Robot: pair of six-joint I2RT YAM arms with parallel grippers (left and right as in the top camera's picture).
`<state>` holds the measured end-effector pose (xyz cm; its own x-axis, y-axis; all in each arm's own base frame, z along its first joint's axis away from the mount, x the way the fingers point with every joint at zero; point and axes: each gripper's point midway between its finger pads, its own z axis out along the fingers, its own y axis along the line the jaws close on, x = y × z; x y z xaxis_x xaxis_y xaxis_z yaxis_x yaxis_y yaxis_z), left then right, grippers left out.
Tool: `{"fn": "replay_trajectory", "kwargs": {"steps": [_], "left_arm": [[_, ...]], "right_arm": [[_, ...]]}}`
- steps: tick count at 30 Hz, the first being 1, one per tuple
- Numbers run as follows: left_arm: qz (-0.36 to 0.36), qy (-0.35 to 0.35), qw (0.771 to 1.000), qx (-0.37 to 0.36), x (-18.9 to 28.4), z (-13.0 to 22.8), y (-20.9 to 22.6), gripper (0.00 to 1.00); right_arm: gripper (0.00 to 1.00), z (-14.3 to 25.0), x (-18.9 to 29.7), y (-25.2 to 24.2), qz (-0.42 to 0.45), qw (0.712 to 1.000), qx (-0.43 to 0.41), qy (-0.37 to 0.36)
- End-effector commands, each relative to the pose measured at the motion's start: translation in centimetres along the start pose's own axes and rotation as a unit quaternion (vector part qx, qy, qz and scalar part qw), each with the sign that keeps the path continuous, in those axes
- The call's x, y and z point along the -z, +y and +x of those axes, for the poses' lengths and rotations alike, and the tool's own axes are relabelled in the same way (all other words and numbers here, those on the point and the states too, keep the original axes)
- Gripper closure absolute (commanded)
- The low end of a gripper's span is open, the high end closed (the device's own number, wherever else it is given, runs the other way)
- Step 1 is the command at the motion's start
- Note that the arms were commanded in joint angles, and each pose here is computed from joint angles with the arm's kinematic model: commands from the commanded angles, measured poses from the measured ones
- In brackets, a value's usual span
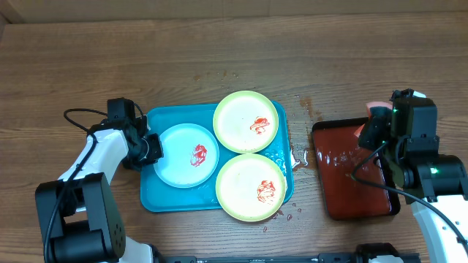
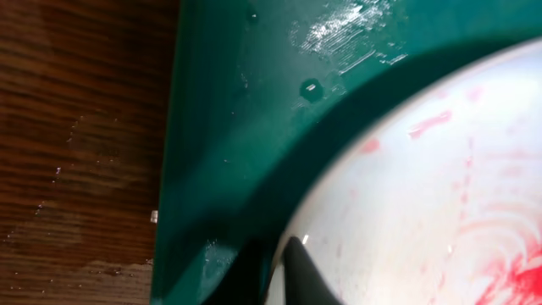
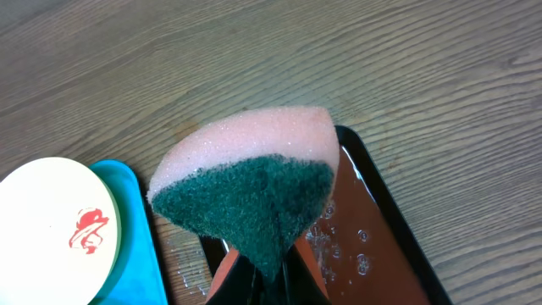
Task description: Clean dirty plates on tray and stack at the side
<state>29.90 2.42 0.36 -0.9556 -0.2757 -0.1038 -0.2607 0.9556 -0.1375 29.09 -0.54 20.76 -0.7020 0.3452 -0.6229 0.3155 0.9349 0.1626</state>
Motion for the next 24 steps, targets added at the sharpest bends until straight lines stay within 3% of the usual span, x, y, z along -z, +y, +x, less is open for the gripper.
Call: {"fn": "replay_trajectory", "kwargs": {"steps": [1, 24], "left_arm": [[-0.034, 0.004, 0.999, 0.032, -0.65, 0.26, 1.48, 0.96], [-0.035, 0.001, 0.999, 0.034, -0.64, 0.11, 1.57, 0.96]], "right_arm": [[0.96, -1.01, 0.95, 0.64, -0.015, 1.000, -0.003, -0.017], [0.96, -1.16, 0.96, 0.75, -0.018, 1.000, -0.005, -0.020]]}}
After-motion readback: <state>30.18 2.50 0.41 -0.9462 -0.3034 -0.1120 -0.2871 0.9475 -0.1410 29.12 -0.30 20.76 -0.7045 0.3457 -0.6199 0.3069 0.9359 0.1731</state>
